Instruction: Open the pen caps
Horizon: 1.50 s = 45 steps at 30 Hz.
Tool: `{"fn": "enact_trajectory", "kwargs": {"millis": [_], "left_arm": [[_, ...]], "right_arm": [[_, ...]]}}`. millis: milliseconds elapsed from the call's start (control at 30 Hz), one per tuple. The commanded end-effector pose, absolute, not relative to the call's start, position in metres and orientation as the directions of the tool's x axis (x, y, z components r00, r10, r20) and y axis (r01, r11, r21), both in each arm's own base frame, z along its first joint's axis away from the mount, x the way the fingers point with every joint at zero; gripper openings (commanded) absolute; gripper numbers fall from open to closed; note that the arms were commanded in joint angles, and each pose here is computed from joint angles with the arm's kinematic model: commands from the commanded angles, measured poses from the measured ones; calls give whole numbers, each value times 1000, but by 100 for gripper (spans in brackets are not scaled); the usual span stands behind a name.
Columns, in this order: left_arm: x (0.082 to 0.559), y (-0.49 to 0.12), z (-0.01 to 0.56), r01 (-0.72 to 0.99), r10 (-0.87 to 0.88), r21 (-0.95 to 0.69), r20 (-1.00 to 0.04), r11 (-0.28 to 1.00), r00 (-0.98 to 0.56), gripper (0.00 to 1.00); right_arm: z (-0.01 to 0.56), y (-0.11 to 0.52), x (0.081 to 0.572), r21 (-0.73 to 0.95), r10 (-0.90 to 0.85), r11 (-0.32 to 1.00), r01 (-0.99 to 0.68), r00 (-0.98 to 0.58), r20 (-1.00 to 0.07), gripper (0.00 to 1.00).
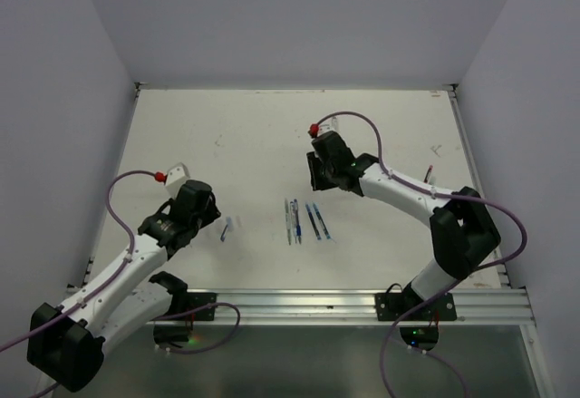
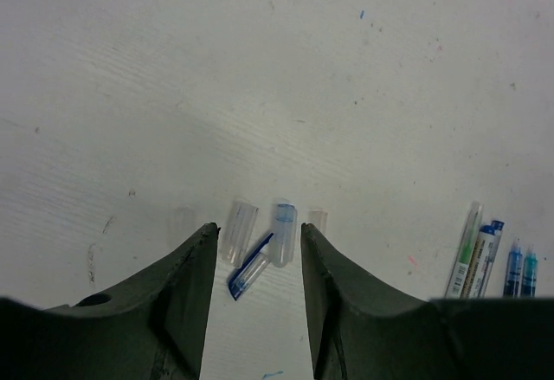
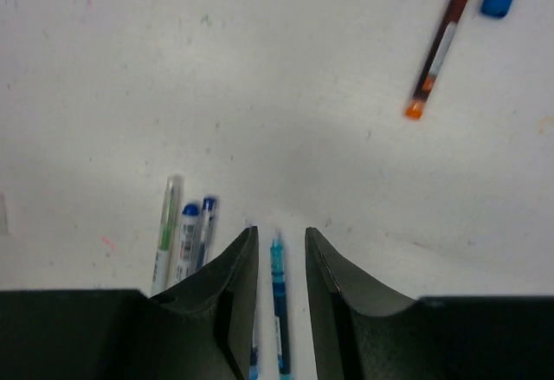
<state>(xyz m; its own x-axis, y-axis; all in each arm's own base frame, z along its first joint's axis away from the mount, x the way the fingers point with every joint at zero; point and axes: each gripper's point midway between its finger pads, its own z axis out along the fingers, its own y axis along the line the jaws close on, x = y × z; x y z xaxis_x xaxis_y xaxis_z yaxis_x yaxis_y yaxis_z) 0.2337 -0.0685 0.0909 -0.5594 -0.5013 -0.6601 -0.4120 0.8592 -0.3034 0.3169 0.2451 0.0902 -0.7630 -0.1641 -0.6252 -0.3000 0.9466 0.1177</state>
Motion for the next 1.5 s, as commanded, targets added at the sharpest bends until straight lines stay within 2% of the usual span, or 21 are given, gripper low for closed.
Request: {"fn": "enact_trajectory", "kwargs": {"millis": [0, 167, 400, 1200, 1300, 1467], "left_arm": [[245, -75, 100, -375, -503, -342, -679, 862, -535, 47], [248, -83, 93, -348, -493, -351, -667, 869, -559, 47], [258, -92, 98, -315, -486, -370, -671, 874, -561, 48], [266, -101, 98, -283, -477, -385, -672, 879, -566, 48], [266, -101, 98, -280, -475, -385, -674, 879, -565, 48], [266, -101, 97, -281, -475, -384, -674, 880, -566, 48]], "right_arm": [[111, 230, 354, 101, -127, 962, -253, -745, -655, 32], [131, 224, 401, 103, -85, 972, -209, -731, -677, 32], [111, 195, 452, 88, -18, 991, -97, -766, -642, 32], [28, 192, 460, 114, 11, 992, -57, -853, -522, 30], [24, 190, 460, 101, 9, 994, -52, -853, -521, 27], [17, 191, 455, 91, -3, 994, -58, -862, -506, 14]]}}
